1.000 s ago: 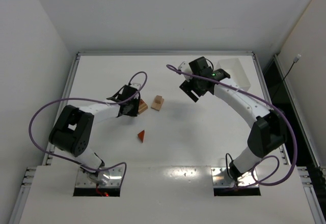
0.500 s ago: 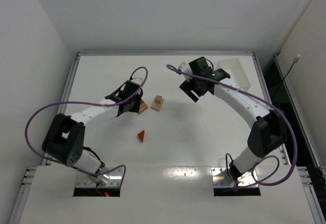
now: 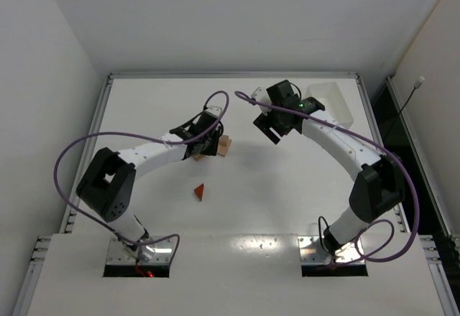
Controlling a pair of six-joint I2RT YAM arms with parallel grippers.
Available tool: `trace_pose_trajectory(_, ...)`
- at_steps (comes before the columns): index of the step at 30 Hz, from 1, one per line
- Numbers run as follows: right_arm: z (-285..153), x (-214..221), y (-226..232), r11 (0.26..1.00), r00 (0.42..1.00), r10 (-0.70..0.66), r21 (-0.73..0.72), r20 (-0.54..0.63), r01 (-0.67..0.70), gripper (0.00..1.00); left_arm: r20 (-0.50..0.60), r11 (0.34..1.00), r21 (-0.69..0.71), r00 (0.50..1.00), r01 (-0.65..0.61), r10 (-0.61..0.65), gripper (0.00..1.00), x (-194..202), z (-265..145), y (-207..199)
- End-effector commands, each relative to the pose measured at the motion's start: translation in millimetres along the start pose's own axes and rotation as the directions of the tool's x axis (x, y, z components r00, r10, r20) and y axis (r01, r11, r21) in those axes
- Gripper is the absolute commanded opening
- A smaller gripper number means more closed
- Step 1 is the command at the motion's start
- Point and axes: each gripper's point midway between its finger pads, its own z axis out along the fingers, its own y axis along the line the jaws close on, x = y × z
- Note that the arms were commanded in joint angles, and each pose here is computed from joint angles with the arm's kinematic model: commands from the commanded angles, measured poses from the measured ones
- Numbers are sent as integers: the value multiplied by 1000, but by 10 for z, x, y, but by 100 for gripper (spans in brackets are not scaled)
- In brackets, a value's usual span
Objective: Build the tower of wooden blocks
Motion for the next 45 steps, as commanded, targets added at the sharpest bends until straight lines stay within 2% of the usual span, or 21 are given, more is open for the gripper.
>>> trace_pose_trajectory(1, -7, -36, -43, 1000, 1000, 10, 9, 16, -10, 71, 31, 999, -6, 999, 35, -34, 0, -195, 34, -73)
trace_pose_trajectory(10, -12, 21, -141, 998, 999, 37, 41, 9, -37, 71, -27, 1000, 14, 1000, -6, 7, 0, -89, 277, -163)
trace_pose_trajectory(16, -70, 40, -301, 995, 998, 66, 72, 11, -67, 80, -68, 997, 45, 995, -65, 68, 0, 32, 357, -194)
trace_pose_trajectory(18, -64, 98, -389, 992, 995, 97, 85, 4, -97, 86, -57, 993, 80, 994, -92, 97, 0, -22, 357, -219)
trace_pose_trajectory(20, -59, 114, -407, 990, 993, 115, 82, 5, -115, 87, -55, 990, 82, 991, -116, 121, 0, -23, 357, -210)
trace_pose_trajectory(30, -46, 152, -457, 988, 990, 138, 68, 7, -138, 87, -49, 976, 128, 981, -179, 186, 0, -69, 409, -217)
trace_pose_trajectory(45, -14, 169, -407, 990, 991, 136, 44, -3, -135, 87, -51, 975, 127, 980, -183, 191, 0, -182, 595, -220)
